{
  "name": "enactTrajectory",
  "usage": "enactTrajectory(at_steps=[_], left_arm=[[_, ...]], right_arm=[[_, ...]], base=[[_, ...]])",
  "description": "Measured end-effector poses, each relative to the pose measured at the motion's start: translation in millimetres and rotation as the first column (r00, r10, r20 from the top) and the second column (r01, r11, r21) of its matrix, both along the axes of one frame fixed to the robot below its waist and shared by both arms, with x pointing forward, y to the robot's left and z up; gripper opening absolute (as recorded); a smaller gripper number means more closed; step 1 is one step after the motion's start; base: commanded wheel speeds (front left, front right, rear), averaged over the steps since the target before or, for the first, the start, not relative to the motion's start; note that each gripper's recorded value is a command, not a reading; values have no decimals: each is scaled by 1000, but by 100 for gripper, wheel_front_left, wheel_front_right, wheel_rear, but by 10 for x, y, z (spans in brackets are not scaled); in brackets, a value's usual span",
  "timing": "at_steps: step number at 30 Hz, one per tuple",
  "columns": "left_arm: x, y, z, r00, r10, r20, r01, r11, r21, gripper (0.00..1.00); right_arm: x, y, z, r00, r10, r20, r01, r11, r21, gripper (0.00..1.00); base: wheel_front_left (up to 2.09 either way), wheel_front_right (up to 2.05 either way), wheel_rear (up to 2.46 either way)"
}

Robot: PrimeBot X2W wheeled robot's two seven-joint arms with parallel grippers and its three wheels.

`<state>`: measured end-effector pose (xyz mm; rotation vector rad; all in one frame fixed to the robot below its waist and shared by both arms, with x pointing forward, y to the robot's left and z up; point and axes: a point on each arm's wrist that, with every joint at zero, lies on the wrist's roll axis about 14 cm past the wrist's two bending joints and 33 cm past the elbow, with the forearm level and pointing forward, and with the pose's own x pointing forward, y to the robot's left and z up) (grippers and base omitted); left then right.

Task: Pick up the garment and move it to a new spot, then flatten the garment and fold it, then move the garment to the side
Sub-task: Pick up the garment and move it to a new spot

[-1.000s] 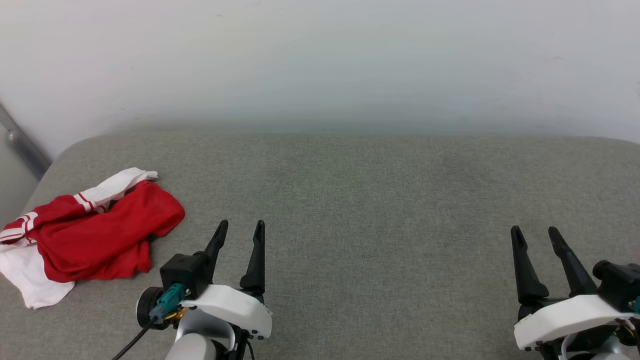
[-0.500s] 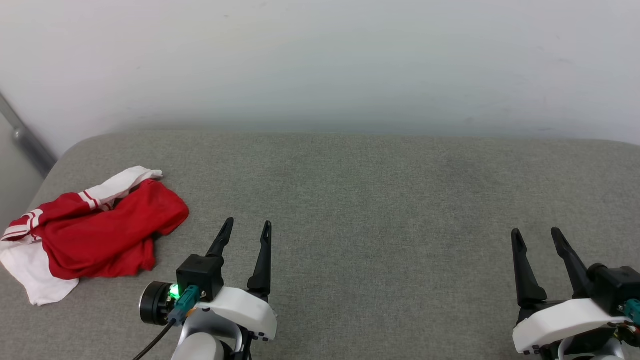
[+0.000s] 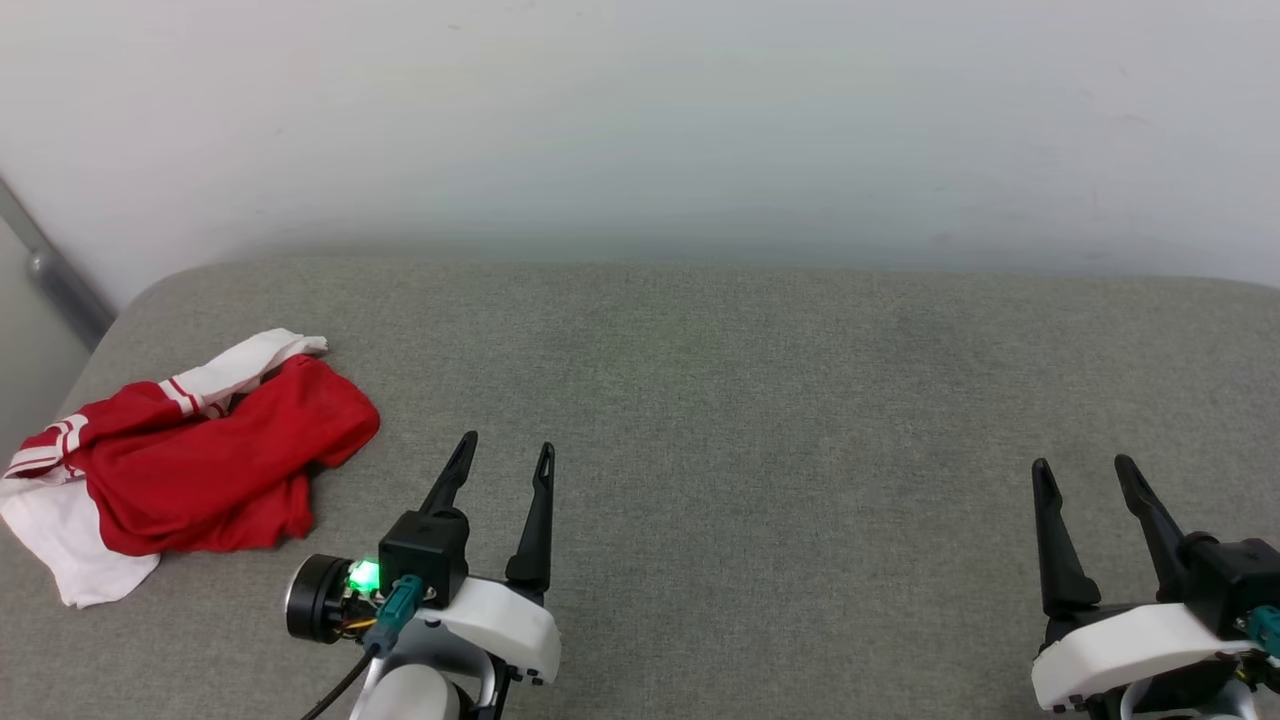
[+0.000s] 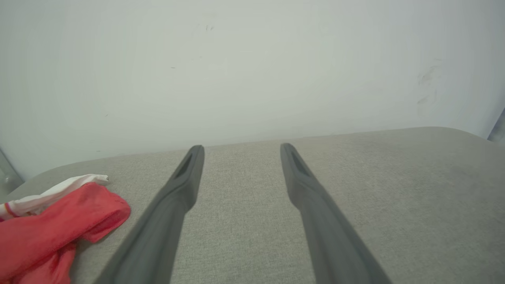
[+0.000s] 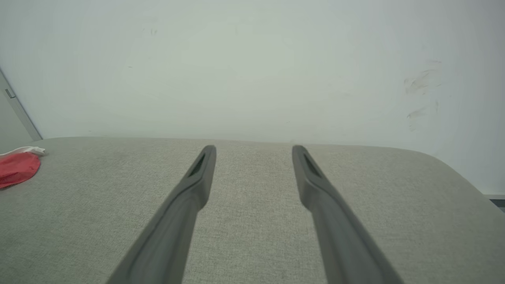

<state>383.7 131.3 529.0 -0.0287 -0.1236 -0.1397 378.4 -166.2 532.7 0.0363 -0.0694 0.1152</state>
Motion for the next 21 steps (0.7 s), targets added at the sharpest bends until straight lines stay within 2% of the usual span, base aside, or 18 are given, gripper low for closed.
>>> enactTrajectory(at_steps=[7,21], left_arm=[[4,-9,-17,1000,1,5,-1,1000,31,100],[29,34,-95,1000,20,-24,-20,1000,-2,100]], right_arm=[[-2,-30,6,1000,-10,9,10,1000,-14,100],[-2,-63,-70,1000,-20,-12,21,1000,19,100]], base=[[0,0,0],[0,0,0]])
